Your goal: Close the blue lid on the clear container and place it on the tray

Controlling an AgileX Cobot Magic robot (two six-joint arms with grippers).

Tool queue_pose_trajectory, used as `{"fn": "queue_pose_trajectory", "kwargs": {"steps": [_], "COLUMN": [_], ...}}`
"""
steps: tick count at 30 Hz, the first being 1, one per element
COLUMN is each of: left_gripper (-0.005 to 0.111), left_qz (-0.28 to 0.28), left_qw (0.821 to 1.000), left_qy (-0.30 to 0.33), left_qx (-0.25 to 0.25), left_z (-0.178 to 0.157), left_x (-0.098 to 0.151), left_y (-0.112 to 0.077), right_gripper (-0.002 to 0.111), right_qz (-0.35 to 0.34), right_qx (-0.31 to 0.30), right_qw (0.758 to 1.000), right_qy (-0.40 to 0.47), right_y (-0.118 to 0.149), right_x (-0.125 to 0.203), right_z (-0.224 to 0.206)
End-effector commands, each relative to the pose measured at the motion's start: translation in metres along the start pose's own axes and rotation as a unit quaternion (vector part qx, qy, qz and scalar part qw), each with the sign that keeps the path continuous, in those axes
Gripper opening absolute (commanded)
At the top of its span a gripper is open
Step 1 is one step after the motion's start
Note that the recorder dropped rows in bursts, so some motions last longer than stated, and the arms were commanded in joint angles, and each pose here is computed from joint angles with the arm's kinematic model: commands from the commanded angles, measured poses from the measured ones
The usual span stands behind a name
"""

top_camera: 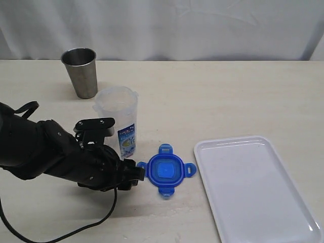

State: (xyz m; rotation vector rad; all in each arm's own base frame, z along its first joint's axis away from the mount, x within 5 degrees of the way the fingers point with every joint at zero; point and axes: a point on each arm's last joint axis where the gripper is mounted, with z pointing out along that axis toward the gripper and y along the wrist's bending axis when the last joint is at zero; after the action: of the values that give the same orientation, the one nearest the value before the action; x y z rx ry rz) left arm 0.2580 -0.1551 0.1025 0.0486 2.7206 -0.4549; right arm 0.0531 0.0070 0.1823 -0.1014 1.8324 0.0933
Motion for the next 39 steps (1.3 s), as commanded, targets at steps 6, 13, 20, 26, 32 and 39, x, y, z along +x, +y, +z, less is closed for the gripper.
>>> {"fn": "queue_pose_trajectory", "kwargs": {"steps": [6,13,20,26,32,39], "left_gripper": [0.067,0.067,0.067,0.067,0.067,0.067], "left_qz": [0.014,0.017,0.044,0.061,0.046,0.074], "left_qw": [1.0,1.0,0.998,0.998,0.999,0.996], "left_qy": [0.006,-0.023,-0.031,0.005,0.005,-0.046], "left_qx": [-0.006,0.004,0.03,0.036,-0.006,-0.008], "left_z": [-0.003,-0.026,-0.042,-0.042,-0.049,-0.074], "left_x": [0.007,0.008,0.005,0.012,0.03,0.031], "left_y": [0.003,0.002,-0.005,0.004,0.034,0.037], "right_gripper": [0.004,0.004,0.004,0.004,0.004,0.004], "right_qz": [0.005,0.005,0.005,0.005,0.005,-0.015], "right_qx": [-0.001,-0.001,-0.001,-0.001,-0.001,0.003], "right_qw": [1.0,1.0,1.0,1.0,1.0,1.0], "right_qy": [-0.003,-0.003,-0.003,-0.003,-0.003,-0.003], "right_y": [0.0,0.0,0.0,0.0,0.0,-0.001], "right_x": [0.0,0.0,0.0,0.0,0.0,0.0], "right_z": [0.0,0.0,0.0,0.0,0.0,0.0]}}
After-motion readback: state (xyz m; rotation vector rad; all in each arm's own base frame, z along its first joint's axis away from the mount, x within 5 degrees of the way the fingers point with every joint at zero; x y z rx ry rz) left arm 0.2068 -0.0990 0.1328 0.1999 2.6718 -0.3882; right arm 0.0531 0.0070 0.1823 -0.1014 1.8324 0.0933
